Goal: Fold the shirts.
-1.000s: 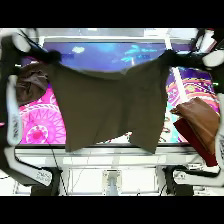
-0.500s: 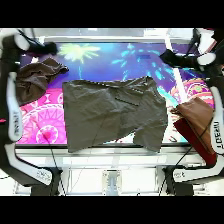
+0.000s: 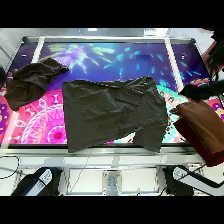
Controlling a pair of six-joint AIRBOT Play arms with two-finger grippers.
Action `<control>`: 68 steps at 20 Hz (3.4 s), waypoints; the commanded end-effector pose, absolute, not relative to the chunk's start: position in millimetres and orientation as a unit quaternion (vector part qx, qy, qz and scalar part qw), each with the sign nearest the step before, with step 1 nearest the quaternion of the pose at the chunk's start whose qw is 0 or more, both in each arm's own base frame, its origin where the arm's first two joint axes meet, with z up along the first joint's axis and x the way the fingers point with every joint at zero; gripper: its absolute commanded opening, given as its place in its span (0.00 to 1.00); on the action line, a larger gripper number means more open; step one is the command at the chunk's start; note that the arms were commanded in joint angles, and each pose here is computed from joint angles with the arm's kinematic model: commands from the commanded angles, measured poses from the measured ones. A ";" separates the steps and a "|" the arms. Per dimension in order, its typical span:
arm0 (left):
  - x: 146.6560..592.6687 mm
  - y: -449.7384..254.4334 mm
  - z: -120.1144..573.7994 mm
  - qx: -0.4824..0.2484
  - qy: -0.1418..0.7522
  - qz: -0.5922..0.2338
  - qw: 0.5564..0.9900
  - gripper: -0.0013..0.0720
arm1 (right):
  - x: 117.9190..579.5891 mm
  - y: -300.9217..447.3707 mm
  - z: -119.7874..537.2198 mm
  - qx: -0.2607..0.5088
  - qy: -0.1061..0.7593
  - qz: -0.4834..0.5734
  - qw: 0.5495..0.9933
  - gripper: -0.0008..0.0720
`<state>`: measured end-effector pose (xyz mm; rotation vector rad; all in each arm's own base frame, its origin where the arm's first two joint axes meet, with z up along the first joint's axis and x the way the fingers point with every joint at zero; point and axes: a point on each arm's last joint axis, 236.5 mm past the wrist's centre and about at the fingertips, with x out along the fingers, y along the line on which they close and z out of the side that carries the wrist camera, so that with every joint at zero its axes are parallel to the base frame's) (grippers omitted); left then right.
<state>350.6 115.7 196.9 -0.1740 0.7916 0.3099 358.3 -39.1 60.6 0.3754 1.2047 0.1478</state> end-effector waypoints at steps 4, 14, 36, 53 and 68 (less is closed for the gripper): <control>287.2 0.4 32.6 -0.377 0.479 0.056 0.791 0.81 | 234.6 12.6 -35.4 0.304 0.662 0.077 0.681 0.50; 286.9 -8.7 14.1 -0.413 0.474 0.055 0.776 0.82 | 254.1 -28.9 -88.0 0.413 0.565 -0.065 0.711 0.50; 291.6 -9.1 17.4 -0.411 0.465 0.048 0.783 0.82 | 311.2 -5.2 -111.6 0.451 0.511 -0.076 0.728 0.19; 182.0 -44.4 -95.3 -0.460 0.620 0.172 0.612 0.82 | 338.6 32.8 -51.7 0.489 0.442 0.047 0.751 0.05; 125.8 -86.9 -115.4 -0.426 0.700 0.069 0.570 0.81 | 357.5 34.7 -28.6 0.518 0.391 0.069 0.757 0.05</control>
